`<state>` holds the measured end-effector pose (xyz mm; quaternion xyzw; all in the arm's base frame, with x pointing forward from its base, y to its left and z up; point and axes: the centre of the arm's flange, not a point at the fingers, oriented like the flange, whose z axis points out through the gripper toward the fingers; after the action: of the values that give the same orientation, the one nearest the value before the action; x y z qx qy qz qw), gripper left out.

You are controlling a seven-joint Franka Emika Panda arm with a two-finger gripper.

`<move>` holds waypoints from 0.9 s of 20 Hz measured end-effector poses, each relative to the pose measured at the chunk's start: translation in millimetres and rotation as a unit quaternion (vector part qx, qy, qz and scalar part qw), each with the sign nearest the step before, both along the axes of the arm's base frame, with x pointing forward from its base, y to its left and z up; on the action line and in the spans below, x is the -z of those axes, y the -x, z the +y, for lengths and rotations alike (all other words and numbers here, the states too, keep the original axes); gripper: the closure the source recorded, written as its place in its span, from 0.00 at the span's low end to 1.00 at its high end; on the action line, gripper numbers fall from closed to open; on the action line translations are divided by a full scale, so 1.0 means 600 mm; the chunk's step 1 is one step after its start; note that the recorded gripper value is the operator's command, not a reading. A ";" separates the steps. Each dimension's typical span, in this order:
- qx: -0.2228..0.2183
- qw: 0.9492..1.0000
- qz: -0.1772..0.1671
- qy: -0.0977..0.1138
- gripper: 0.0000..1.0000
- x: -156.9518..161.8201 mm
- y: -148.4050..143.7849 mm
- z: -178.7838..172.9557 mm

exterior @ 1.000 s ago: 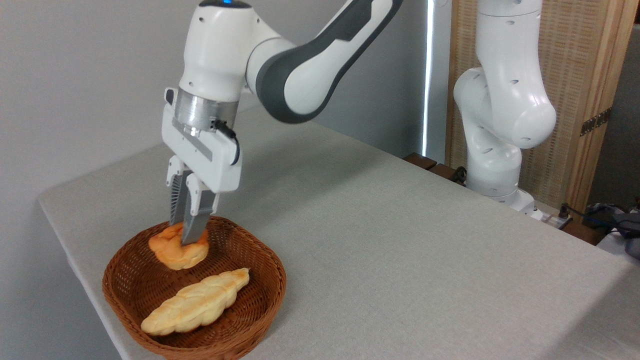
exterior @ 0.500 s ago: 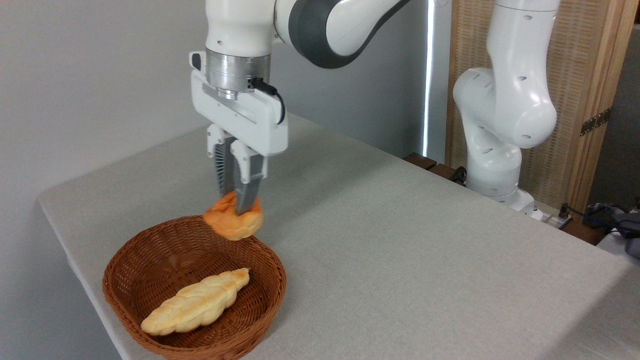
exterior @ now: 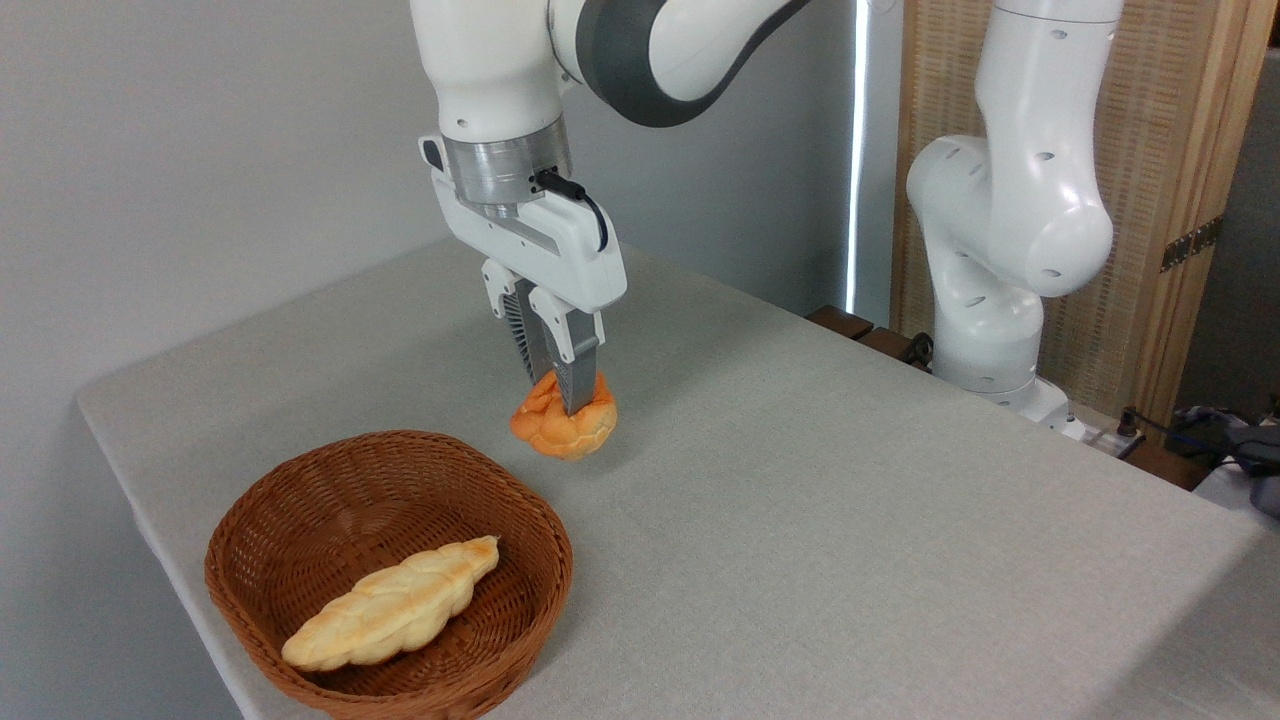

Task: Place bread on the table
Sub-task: 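Lower the bun onto the tabletop, then open the gripper to release the bun and raise it away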

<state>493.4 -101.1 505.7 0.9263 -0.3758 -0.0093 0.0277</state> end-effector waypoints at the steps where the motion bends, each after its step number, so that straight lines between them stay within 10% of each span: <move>1: 0.004 1.000 0.002 -0.001 0.48 0.002 0.002 -0.006; 8: 0.037 0.999 0.030 -0.010 0.01 0.053 0.011 -0.082; 18: 0.036 0.998 0.040 -0.016 0.00 0.087 0.002 -0.097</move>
<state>492.3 -159.6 453.5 0.9113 -0.4072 -0.0536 0.0276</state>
